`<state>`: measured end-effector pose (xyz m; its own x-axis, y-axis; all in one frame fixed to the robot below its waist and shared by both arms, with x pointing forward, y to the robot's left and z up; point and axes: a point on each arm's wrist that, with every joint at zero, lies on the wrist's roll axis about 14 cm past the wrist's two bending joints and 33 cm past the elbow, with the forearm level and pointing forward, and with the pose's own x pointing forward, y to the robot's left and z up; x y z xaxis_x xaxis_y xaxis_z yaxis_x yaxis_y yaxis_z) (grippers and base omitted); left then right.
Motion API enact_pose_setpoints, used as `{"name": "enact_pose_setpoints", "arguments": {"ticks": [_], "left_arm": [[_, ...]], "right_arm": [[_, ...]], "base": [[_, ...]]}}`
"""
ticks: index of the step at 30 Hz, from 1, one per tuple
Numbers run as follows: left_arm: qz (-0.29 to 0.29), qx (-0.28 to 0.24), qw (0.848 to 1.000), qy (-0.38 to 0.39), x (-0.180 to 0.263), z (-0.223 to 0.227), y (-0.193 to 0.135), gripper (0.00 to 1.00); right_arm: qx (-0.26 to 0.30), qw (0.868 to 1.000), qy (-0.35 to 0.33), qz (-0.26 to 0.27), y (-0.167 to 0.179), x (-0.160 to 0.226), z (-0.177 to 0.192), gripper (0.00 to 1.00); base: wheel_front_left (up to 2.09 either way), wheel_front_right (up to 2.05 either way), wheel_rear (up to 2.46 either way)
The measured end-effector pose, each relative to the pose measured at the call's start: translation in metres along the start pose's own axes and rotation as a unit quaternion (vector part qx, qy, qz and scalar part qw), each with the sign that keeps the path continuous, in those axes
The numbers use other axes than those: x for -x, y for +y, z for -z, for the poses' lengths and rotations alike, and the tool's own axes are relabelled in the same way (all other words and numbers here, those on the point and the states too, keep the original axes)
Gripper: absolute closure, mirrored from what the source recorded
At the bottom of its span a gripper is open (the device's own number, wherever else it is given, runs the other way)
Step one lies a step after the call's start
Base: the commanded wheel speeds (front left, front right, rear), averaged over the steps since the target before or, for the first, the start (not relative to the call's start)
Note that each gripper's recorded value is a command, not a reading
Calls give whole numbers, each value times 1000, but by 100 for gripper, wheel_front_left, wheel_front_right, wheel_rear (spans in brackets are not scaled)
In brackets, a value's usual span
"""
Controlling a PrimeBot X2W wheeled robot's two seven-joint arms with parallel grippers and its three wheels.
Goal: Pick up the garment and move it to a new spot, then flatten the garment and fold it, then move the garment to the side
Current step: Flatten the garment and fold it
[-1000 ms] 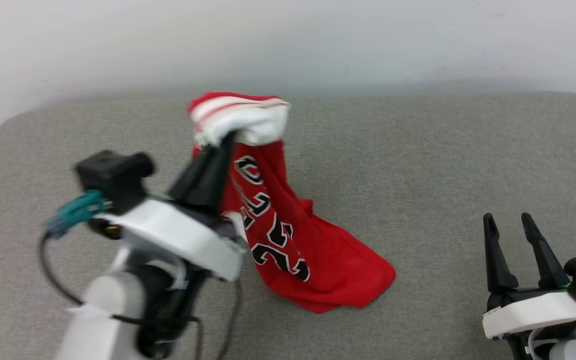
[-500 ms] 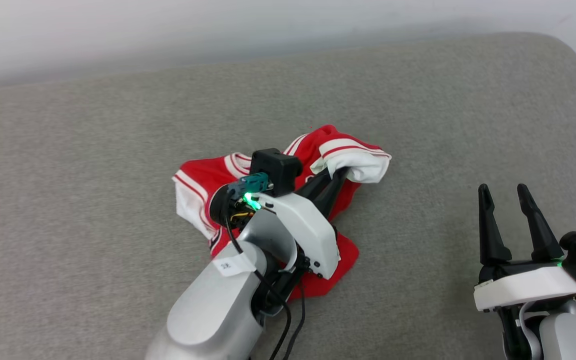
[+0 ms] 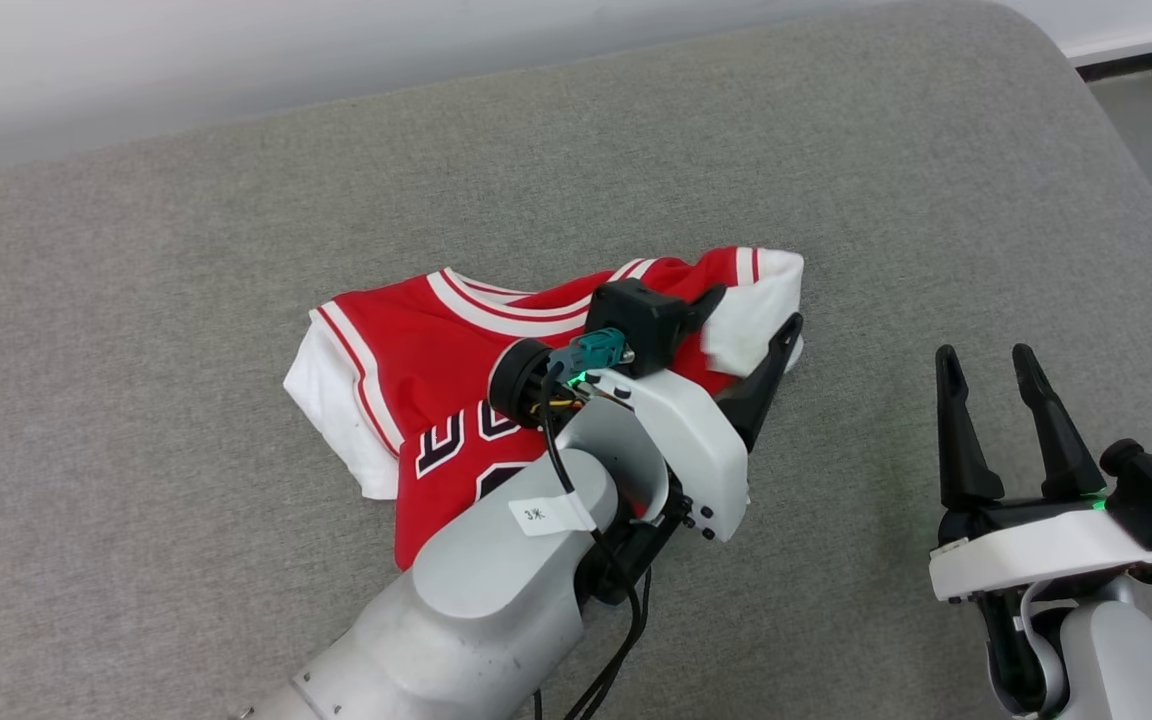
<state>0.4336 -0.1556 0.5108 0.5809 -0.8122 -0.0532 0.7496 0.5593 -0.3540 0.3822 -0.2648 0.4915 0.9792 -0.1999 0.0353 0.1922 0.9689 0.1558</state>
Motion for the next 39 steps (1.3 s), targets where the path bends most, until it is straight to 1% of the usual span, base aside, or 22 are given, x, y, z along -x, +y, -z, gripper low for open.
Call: {"name": "enact_pose_setpoints", "arguments": {"ticks": [3, 7, 8, 12, 14, 17, 20, 25, 29, 35, 39], "left_arm": [[4, 0, 1000, -8, 1, -2, -3, 0], [-11, -12, 999, -35, 7, -15, 4, 0], [-33, -30, 997, -58, 14, -30, 16, 0], [-72, -62, 991, -93, 33, -57, 39, 0], [-99, -86, 985, -116, 50, -77, 56, 0], [-141, -127, 969, -160, 86, -109, 78, 0], [-191, -156, 952, -183, 131, -121, 97, 0], [-267, -169, 928, -196, 205, -114, 119, 0], [-302, -170, 918, -193, 244, -98, 119, 0], [-339, -160, 910, -178, 275, -68, 116, 0], [-345, -141, 912, -172, 279, -51, 109, 0]], "right_arm": [[-3, 1000, -3, -1, 1, -1, -2, 0], [-8, 1000, -8, -13, 9, -3, -4, 0], [-8, 1000, -10, -23, 17, -5, -5, 0], [-10, 999, -18, -41, 30, -8, -8, 0], [-11, 999, -20, -50, 35, -8, -9, 0], [-13, 998, -19, -64, 46, -7, -9, 0], [-17, 997, -23, -78, 55, -5, -14, 0], [-21, 995, -24, -95, 67, 0, -17, 0], [-23, 994, -26, -106, 74, 4, -19, 0], [-27, 993, -24, -110, 76, 9, -20, 0], [-28, 993, -22, -111, 76, 12, -19, 0]], "base": [[0, 0, 0], [0, 0, 0], [0, 0, 0], [0, 0, 0], [0, 0, 0], [0, 0, 0], [0, 0, 0], [0, 0, 0], [0, 0, 0], [0, 0, 0], [0, 0, 0]]}}
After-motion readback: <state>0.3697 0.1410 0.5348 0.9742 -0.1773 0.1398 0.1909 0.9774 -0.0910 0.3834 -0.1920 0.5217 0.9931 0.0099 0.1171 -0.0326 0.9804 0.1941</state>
